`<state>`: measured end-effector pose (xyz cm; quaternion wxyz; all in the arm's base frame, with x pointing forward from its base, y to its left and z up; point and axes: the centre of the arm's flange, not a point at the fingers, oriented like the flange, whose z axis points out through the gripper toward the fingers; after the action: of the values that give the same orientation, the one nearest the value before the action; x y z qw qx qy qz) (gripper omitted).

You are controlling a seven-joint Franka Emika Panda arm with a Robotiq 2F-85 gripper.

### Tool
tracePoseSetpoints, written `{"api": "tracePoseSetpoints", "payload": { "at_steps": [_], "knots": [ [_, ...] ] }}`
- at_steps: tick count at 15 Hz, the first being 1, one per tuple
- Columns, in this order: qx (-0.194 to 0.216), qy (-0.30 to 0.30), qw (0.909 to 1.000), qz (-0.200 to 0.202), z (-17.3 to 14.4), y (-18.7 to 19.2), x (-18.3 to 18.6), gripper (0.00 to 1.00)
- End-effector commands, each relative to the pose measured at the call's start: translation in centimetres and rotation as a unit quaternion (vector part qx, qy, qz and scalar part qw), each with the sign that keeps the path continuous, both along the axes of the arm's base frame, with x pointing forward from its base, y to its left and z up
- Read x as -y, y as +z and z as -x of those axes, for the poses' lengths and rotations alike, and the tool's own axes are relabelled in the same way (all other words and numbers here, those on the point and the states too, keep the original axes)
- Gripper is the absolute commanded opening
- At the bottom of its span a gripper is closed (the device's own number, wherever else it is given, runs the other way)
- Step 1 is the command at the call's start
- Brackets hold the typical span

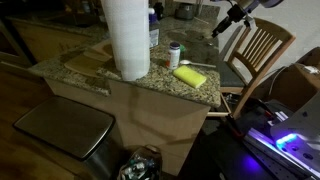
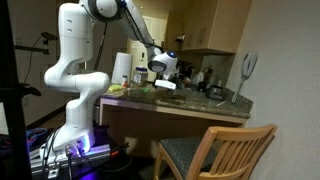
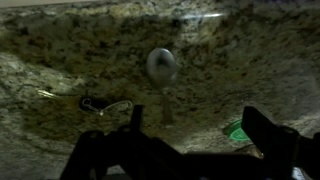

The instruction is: Pick up the spoon from the counter and place it on the green object

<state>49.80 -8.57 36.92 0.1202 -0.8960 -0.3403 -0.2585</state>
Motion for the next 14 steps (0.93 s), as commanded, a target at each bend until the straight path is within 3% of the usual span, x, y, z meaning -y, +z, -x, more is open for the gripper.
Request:
{"api": "tracePoseSetpoints", "payload": {
  "at_steps": [1,3,8,12,13,14],
  "knots": [
    [-0.004,-0.003,1.0,0.004,-0.4,-0.1,-0.1,1.0],
    [-0.006,-0.003,0.9999,0.013,-1.0,-0.1,-0.3,1.0],
    [-0.03,-0.029,0.999,0.016,-2.4,-6.1,-2.0,1.0],
    [-0.016,-0.063,0.9972,0.037,-1.4,-6.6,-3.0,1.0],
    [-0.025,-0.055,0.9981,0.016,-0.3,-4.4,-2.9,1.0],
    [-0.025,-0.06,0.9977,0.021,-0.4,-4.6,-3.1,1.0]
  ]
}}
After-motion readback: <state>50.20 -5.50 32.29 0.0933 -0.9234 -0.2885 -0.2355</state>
